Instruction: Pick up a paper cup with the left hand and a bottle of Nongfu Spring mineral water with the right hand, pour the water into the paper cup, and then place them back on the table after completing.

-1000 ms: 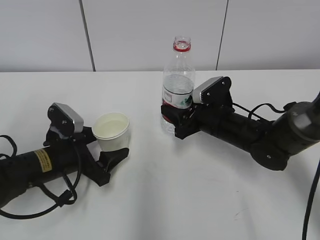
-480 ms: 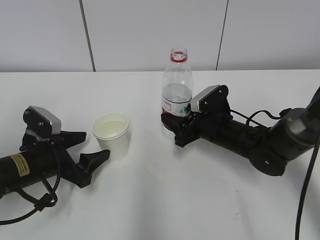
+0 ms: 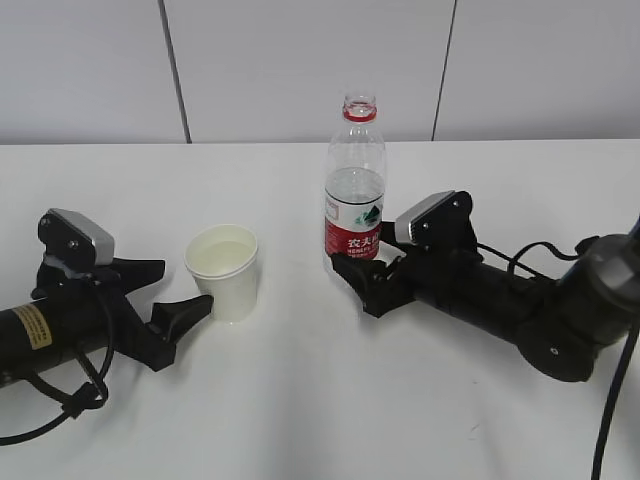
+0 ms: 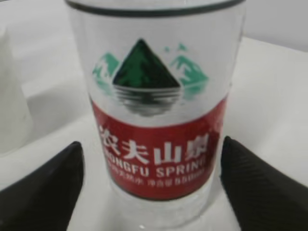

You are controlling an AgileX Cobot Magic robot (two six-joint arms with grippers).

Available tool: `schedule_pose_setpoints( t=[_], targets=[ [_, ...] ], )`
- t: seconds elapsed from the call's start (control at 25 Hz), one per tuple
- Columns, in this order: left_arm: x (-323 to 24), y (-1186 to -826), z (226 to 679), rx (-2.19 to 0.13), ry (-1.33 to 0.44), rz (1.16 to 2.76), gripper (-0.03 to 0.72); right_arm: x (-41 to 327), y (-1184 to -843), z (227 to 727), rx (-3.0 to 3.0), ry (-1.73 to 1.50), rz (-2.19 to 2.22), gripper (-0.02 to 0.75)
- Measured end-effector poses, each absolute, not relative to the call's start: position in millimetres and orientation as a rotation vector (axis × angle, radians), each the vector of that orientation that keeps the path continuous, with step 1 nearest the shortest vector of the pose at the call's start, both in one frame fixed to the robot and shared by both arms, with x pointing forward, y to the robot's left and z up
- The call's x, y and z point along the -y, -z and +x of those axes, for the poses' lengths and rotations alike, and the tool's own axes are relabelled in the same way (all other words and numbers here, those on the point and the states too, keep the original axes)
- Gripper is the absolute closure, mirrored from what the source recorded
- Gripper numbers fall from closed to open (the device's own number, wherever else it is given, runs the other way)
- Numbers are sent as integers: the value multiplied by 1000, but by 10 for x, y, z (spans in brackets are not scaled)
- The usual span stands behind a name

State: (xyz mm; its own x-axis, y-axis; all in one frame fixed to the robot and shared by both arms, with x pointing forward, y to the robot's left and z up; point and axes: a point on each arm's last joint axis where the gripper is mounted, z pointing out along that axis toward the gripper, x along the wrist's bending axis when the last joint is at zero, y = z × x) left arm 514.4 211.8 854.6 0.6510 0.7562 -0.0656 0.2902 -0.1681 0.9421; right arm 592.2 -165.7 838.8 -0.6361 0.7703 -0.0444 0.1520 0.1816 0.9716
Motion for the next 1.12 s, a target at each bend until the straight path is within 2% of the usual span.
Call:
schedule_pose_setpoints(
  t=[0.04,0.16,0.52,0.84,1.12],
  targets=[
    [-2127,-8546,5146,-852,-518,1743,146,1681,-8391,5866,-1913,-1473,866,66],
    [-2152,-8544,5147,-849,-516,1747,146,1770,-8403,5734,-1880,-1416,893,71],
    [-2387,-8543,5199,-903,-564,1729,146,2043,-8360,5629,-1737,-1196,1099,118],
    [-2757,-8555,5335,-1145,-819,1619,146,2381,-8382,5752,-1606,-1098,1196,145],
    [-2907,-8563,5374,-1230,-1002,1607,146,2763,-8468,5946,-1461,-1049,1249,146]
  ],
)
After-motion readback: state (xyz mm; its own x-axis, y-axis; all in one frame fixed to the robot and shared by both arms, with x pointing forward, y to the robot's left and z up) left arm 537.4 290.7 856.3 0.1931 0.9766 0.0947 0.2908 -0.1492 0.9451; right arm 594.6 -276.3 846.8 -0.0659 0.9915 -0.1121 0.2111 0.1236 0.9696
